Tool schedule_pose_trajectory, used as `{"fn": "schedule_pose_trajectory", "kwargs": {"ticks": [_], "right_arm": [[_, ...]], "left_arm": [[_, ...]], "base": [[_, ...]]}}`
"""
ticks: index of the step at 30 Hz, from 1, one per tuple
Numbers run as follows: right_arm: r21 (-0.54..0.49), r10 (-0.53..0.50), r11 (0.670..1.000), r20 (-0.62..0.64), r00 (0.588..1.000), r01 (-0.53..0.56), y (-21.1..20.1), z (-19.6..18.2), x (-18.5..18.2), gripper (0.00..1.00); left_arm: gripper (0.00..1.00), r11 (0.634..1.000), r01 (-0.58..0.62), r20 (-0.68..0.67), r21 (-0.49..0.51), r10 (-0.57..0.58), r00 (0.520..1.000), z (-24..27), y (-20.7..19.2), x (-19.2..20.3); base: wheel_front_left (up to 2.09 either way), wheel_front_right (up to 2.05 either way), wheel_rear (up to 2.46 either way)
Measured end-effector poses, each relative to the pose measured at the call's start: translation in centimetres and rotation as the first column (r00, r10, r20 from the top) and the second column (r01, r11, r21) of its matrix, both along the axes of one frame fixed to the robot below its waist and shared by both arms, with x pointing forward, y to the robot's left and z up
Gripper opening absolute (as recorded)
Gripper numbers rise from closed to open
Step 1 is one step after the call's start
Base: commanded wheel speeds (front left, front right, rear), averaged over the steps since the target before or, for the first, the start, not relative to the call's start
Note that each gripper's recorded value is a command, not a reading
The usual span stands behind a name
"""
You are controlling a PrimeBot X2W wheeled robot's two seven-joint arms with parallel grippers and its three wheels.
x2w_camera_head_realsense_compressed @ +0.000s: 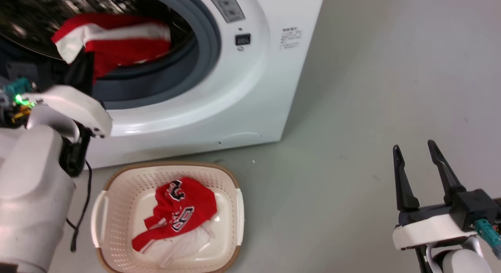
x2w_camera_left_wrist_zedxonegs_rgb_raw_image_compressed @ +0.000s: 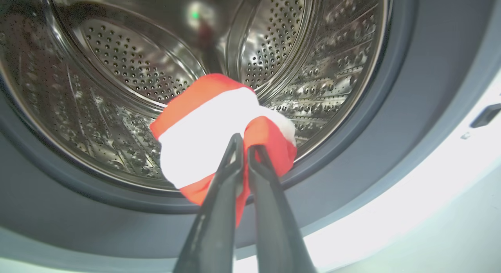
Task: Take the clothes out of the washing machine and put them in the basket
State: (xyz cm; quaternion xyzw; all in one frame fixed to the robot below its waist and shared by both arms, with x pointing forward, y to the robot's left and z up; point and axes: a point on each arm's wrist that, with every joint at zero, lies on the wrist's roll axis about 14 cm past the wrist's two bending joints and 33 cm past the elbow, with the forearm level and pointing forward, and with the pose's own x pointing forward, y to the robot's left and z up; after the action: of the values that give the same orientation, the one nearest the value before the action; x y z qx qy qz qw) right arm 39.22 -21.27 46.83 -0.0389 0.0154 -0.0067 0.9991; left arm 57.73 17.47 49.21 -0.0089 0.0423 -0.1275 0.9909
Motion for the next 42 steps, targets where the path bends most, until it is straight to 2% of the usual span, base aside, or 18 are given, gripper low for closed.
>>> {"fn": "schedule_pose_trajectory", "kwargs": {"ticks": [7,14,20,27,32,37,42], "right_arm": [[0.007,0.042,0.999,0.047,0.998,-0.043,1.5,1.6,-0.7,1.0],[0.01,0.086,0.996,0.081,0.993,-0.087,2.9,2.8,-0.8,1.0],[0.02,0.087,0.996,0.073,0.993,-0.089,3.0,2.5,-0.6,1.0],[0.02,0.076,0.997,0.044,0.996,-0.077,2.6,1.4,-0.3,1.0],[0.018,0.065,0.998,0.025,0.998,-0.066,2.3,0.7,0.1,1.0],[0.016,0.058,0.998,0.007,0.998,-0.059,2.0,0.0,0.8,1.0],[0.011,0.047,0.999,-0.019,0.999,-0.047,1.5,-1.1,1.3,1.0]], "left_arm": [[0.0,0.999,-0.027,0.169,-0.045,0.035,0.985,5.9,1.0,-5.0],[0.0,0.991,-0.064,0.312,-0.115,0.097,0.945,10.6,1.7,-9.8],[0.0,0.983,-0.087,0.275,-0.161,0.129,0.953,8.8,1.3,-12.5],[0.0,0.98,-0.113,0.111,-0.163,0.132,0.985,3.3,1.1,-13.6],[0.0,0.984,-0.101,-0.073,-0.148,0.091,0.993,-2.4,-0.3,-14.3],[0.0,0.991,-0.075,-0.266,-0.107,0.045,0.963,-8.7,-1.3,-15.4],[0.0,0.997,-0.031,-0.398,-0.07,0.0,0.917,-13.6,-2.3,-15.9]], "base": [[0.0,0.0,0.0],[0.0,0.0,0.0],[0.0,0.0,0.0],[0.0,0.0,0.0],[0.0,0.0,0.0],[0.0,0.0,0.0],[0.0,0.0,0.0]]}}
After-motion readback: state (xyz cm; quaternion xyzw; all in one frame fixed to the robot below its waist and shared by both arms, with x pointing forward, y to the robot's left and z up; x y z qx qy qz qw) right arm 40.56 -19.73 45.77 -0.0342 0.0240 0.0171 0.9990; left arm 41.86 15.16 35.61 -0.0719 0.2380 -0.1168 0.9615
